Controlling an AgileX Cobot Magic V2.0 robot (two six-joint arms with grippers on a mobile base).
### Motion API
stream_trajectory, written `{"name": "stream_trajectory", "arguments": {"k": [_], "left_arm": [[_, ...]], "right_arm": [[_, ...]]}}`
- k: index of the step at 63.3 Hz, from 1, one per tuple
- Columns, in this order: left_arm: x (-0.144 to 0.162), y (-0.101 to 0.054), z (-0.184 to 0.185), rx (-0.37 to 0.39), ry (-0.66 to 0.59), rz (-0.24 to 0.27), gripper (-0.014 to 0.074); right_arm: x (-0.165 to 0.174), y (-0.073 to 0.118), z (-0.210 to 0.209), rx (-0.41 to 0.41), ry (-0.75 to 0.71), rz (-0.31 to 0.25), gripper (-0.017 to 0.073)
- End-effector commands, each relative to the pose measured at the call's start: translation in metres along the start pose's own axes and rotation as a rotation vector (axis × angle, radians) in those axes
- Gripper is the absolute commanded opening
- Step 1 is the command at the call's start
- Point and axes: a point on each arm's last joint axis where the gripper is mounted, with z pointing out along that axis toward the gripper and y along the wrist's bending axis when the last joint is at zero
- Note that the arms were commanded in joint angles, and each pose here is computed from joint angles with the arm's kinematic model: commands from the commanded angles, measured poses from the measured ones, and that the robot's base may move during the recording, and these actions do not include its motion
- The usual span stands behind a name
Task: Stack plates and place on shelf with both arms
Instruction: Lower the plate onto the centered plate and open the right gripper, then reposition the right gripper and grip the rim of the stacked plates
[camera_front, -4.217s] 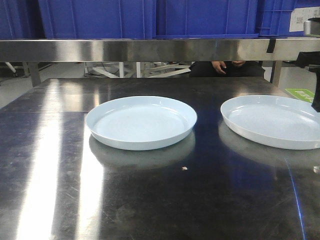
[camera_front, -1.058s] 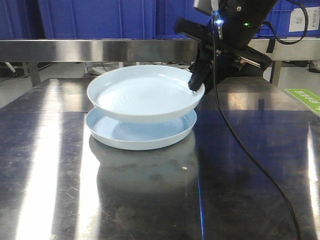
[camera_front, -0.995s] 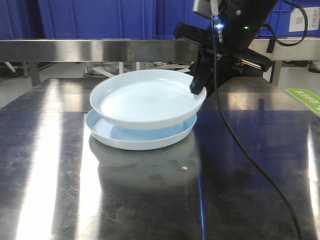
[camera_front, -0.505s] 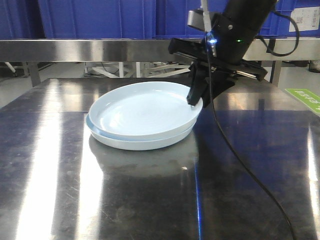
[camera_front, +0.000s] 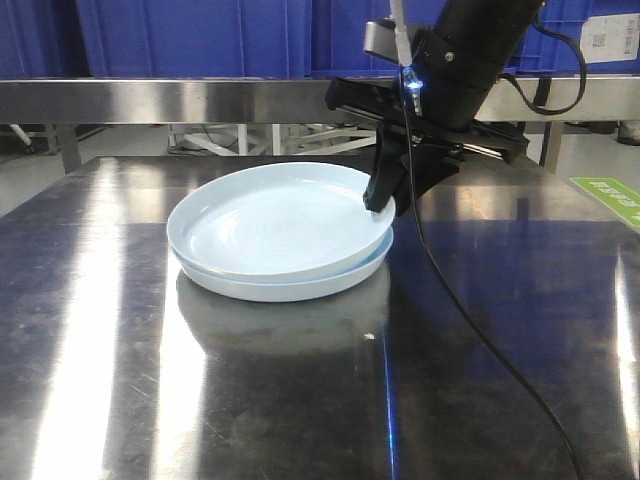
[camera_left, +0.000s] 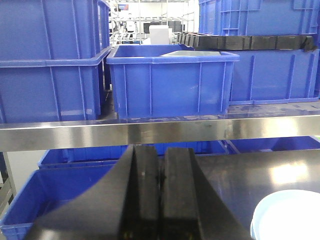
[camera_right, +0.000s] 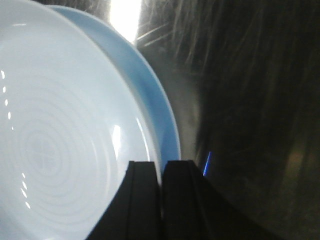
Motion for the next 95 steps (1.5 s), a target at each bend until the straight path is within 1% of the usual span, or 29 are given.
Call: {"name": "stream_trajectory", "arguments": {"k": [1,12,16,19,31,35,39,59,70,80,88,95], "left_arm": [[-0.0162,0.0023,0.0003,-0.022,-0.101,-0.008,0.0081],[-0.0162,0.0023,0.0003,-0.022,-0.101,-0.008,0.0081],[-0.0162,0.0023,0.0003,-0.022,-0.101,-0.008,0.0081],[-0.0162,0.0023,0.0003,-0.022,-0.101,-0.008,0.0081],[-0.0162,0.0023,0.0003,-0.022,-0.101,-0.008,0.0081],[-0.0162,0.0023,0.0003,-0.022,-0.101,-0.008,0.0081],[-0.0162,0.0023,0.0003,-0.022,-0.101,-0.008,0.0081],[-0.0162,0.0023,0.0003,-0.022,-0.101,-0.008,0.0081],[-0.0162,0.0023,0.0003,-0.022,-0.101,-0.008,0.0081],[-0.0162,0.0023,0.0003,-0.022,-0.101,-0.008,0.0081],[-0.0162,0.0023,0.0003,-0.022,-0.101,-0.008,0.0081],[-0.0162,0.0023,0.0003,-0.022,-0.101,-0.008,0.0081]], "right_arm": [[-0.0096,0.0125,-0.0308,-0.044,-0.109,-0.013,0.0060],[-0.0094,0.0124,-0.0307,-0.044,-0.107,-0.013,0.0060],[-0.0092,0.0124,-0.0307,-0.043,-0.105,-0.013,0.0072],[-0.0091,0.0124,-0.0307,-0.043,-0.104,-0.013,0.0104],[-0.0090,0.0124,-0.0311,-0.042,-0.103,-0.015,0.0352],[-0.0090,0.0124,-0.0311,-0.042,-0.103,-0.016,0.0400],[-0.0089,0.0123,-0.0311,-0.041,-0.102,-0.016,0.0428],[-0.0078,0.0105,-0.0306,-0.007,-0.094,-0.043,0.0437],[-0.0073,0.0113,-0.0298,0.012,-0.098,-0.027,0.0437],[-0.0066,0.0125,-0.0294,0.013,-0.094,-0.029,0.0436],[-0.0062,0.0125,-0.0294,0.013,-0.090,-0.014,0.0436],[-0.0052,0.0123,-0.0293,0.012,-0.079,0.027,0.0435]]}}
